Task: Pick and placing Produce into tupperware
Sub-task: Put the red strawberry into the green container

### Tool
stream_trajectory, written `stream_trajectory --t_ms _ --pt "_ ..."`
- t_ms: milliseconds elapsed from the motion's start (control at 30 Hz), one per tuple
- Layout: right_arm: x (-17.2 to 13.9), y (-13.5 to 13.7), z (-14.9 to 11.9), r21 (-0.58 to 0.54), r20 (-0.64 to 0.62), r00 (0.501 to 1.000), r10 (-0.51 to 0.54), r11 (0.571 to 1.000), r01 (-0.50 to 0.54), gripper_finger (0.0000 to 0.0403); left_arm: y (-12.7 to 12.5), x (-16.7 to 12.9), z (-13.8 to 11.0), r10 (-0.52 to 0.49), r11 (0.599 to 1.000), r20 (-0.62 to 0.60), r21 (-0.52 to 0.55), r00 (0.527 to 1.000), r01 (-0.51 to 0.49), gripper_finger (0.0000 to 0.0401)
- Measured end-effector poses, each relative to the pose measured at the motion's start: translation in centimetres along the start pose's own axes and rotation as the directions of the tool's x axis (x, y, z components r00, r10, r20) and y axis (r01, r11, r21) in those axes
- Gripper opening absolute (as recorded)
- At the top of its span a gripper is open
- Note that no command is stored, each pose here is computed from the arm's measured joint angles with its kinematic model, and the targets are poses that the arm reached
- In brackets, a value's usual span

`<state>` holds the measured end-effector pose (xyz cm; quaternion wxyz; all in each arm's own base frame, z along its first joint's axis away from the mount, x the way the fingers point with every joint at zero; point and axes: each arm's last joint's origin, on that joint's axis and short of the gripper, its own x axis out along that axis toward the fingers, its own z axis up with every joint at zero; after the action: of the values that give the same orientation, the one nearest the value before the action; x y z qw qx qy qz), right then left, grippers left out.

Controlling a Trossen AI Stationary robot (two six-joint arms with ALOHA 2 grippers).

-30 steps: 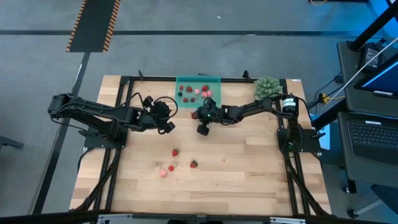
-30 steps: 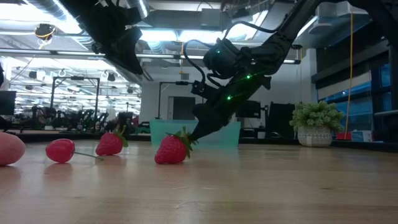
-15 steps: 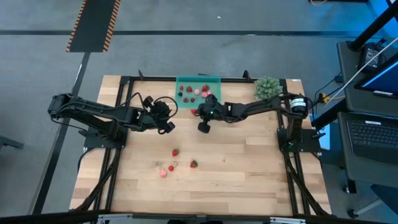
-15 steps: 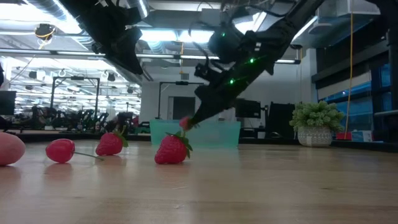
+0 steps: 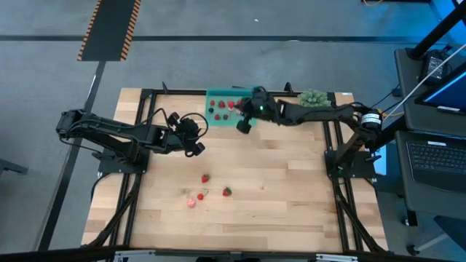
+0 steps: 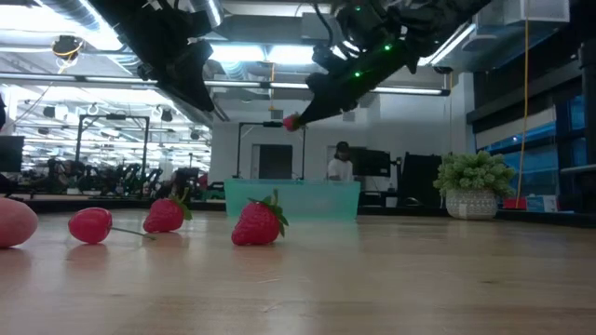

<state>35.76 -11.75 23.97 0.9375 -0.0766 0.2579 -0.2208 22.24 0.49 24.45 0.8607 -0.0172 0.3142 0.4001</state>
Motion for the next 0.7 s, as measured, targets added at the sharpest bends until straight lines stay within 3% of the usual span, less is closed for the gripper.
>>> stream_trajectory --t_ms 167,300,467,700 --pt "1.7 -2.9 1.6 0.030 -0.064 0.996 0.070 0.997 -0.068 0.0000 0.0 0.0 0.0 -0.001 1.000 0.003 -0.003 1.000 0.001 0.0093" --pt "4.4 -4.7 1.9 0.035 -0.198 0.974 0.111 0.994 -0.107 0.0000 0.0 0.0 0.1 -0.002 1.000 0.005 -0.005 1.000 0.002 0.0087" --pt "8.4 -6.5 0.7 0.063 -0.348 0.930 0.117 0.993 -0.101 0.0000 0.0 0.0 0.1 -0.002 1.000 0.005 -0.005 1.000 0.002 0.0082" --pt "12.5 -8.1 0.1 0.148 -0.411 0.893 0.184 0.980 -0.134 0.0000 0.0 0.0 0.1 -0.002 1.000 0.004 -0.004 1.000 0.002 0.0090"
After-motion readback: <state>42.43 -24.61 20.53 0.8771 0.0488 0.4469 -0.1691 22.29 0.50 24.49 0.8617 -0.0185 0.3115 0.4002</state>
